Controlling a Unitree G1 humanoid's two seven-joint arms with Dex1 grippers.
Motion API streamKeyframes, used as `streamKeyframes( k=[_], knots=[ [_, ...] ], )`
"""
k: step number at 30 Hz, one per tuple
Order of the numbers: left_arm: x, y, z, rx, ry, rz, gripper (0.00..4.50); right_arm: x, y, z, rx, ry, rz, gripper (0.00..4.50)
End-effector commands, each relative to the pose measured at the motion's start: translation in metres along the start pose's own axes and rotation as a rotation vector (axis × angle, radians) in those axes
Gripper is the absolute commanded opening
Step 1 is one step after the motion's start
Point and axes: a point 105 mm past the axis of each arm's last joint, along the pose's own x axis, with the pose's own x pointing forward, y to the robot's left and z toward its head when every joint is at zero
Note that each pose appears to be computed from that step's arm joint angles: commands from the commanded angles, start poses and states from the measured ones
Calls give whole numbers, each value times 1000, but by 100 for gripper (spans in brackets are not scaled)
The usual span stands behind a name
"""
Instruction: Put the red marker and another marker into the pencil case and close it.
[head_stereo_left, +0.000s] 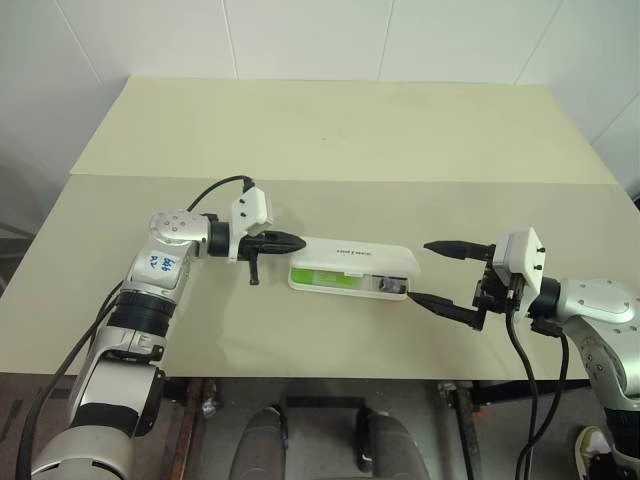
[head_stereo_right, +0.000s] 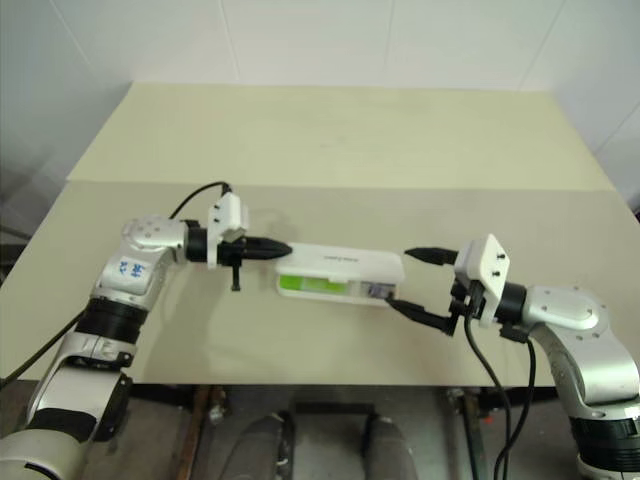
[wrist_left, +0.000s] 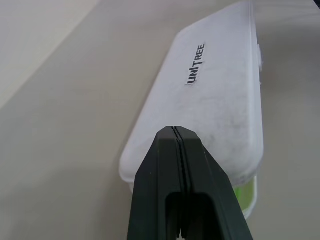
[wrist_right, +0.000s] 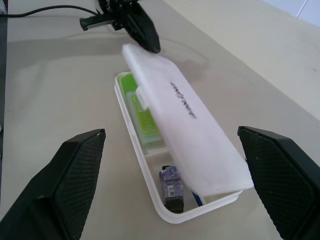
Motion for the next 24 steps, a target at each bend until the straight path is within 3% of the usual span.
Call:
streamKeyframes(
  k=[1,10,24],
  knots=[
    [11,-1,15,64,18,-38,3,3,0,15,-57,-42,-4,450],
    [27,-7,4,73,165,-116,3,7,-1,18,-64,-57,-19,450],
    [37,-18,-14,8,287,-160,3,10,5,24,-62,-83,-48,450]
  ],
)
